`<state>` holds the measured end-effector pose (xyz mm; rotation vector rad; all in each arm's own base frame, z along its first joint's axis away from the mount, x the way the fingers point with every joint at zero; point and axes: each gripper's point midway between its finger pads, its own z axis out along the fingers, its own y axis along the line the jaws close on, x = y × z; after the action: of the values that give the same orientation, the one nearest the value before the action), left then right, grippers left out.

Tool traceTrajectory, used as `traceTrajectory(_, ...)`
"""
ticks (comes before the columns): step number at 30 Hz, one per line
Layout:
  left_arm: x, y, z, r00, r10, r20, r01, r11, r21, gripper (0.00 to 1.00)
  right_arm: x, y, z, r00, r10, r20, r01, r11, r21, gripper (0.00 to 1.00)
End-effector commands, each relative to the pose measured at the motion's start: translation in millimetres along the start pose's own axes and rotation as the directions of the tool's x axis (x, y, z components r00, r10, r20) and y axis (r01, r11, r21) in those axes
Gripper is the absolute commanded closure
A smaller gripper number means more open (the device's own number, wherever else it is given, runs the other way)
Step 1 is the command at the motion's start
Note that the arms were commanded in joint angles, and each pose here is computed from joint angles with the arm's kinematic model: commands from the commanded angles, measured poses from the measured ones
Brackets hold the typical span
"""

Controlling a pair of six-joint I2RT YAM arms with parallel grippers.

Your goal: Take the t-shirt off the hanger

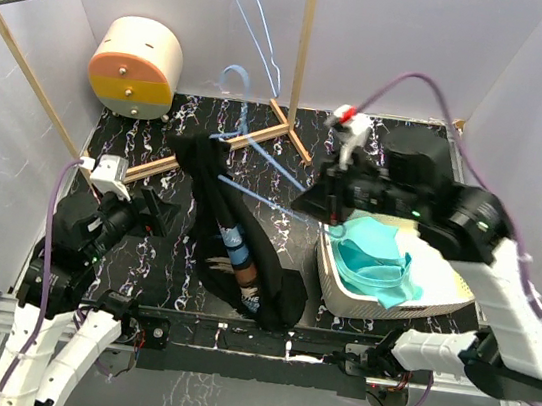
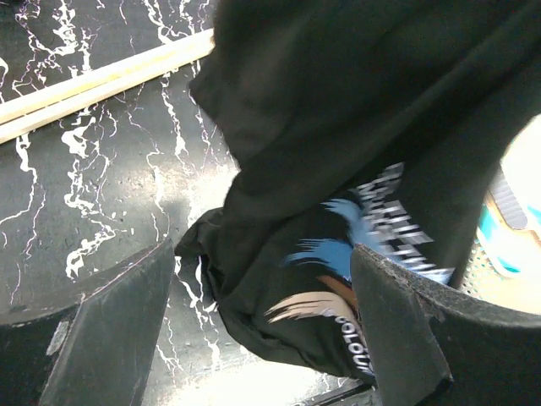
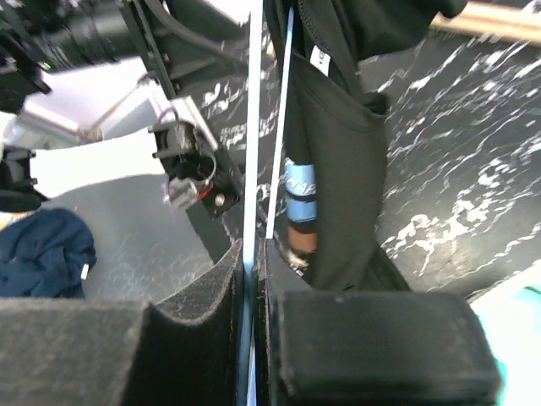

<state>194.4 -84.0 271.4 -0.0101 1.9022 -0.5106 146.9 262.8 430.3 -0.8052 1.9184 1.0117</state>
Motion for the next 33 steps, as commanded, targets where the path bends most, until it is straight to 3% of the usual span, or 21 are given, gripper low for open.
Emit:
traceTrajectory(1,0,-1,2,0.999,-0.017,0.030,0.017,1.000,0.011,0.17,64,-14,69,0.955,0.036,-0.296,-0.045,0.999,-0.023,0.92)
traceTrajectory(5,8,1,5,0.999,-0.039,0.033,0.038,0.999,0.014,0.17,88,-31,59,0.940,0.042,-0.339,-0.016,0.997,0.081,0.92)
traceTrajectory(20,18,9,12,0.998,-0.054,0.035,0.054,0.999,-0.009,0.17,44,-28,-15,0.987,0.044,-0.155,-0.010,0.977,0.213,0.92)
traceTrajectory(30,21,-44,18,0.999,-0.014,-0.030,0.022,0.955,0.297,0.18,54,-17,16,0.978,0.045,-0.204,-0.023,0.994,0.105,0.92)
traceTrajectory(33,22,-50,29,0.997,-0.022,-0.071,0.044,0.945,0.325,0.22,49,-12,19,0.980,0.036,-0.194,-0.021,0.997,0.077,0.92)
